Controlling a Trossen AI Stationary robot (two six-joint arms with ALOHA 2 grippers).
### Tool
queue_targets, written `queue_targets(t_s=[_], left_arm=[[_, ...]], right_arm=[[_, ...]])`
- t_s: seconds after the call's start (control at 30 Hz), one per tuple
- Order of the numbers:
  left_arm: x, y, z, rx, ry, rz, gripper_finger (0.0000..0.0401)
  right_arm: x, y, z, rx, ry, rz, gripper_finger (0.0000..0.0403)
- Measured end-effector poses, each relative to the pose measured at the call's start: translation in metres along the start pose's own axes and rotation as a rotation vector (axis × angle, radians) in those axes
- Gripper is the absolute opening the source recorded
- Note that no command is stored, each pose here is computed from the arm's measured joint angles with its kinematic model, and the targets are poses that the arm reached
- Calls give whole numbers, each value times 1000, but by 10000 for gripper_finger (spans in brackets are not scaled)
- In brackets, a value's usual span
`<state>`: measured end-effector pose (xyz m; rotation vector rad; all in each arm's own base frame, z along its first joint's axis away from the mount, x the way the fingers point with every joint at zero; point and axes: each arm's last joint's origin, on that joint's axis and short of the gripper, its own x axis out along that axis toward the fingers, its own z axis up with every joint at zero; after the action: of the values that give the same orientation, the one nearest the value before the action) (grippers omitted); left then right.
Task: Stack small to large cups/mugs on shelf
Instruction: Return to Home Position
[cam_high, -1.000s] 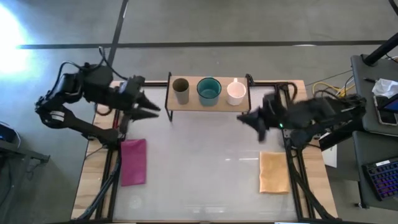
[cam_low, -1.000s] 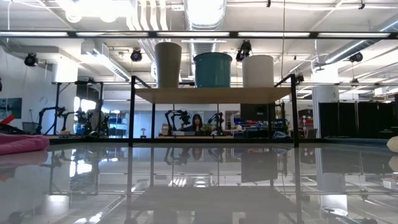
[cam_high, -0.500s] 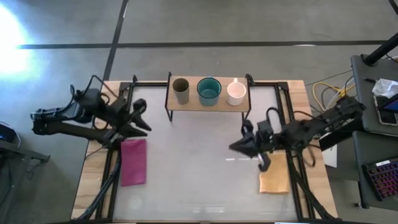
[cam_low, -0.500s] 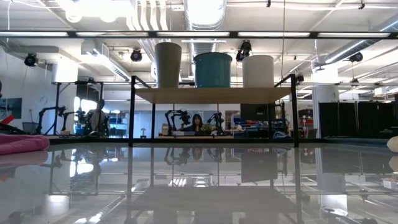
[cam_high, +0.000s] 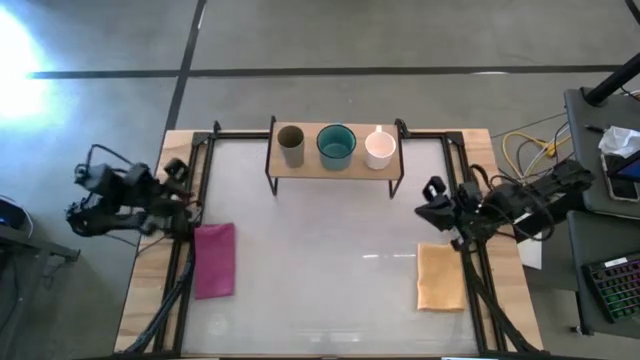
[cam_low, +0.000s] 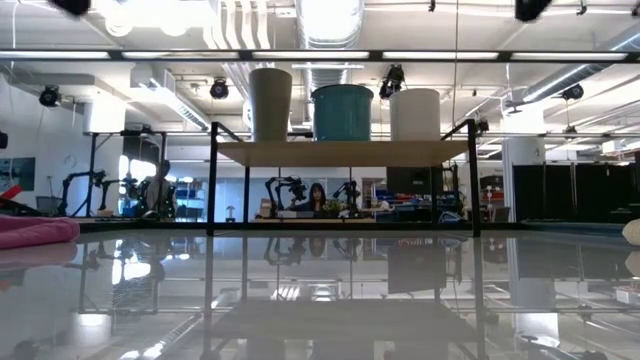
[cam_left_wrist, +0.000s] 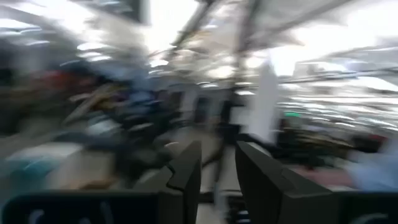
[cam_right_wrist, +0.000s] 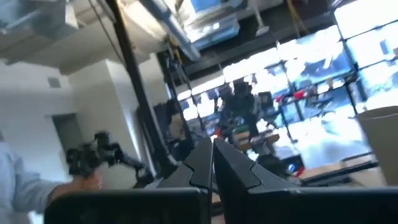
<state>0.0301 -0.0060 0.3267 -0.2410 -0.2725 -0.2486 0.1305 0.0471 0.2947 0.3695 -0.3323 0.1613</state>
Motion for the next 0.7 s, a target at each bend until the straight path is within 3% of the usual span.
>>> queue_targets(t_s=[0.13,0.4,0.53,0.7], left_arm=[[-5,14,-28,-65,100,265,84],[15,24,-49,-50,117,259,84],[10,27,-63,-82,132,272,84],[7,34,-88,-116,264,339,84]], right_arm=[[-27,-12,-16,1,-44,8,9],[-59,-28,-45,-37,-122,59,9],[-68,-33,-52,-65,-130,60,9],[-74,-34,-53,-135,-104,56,9]])
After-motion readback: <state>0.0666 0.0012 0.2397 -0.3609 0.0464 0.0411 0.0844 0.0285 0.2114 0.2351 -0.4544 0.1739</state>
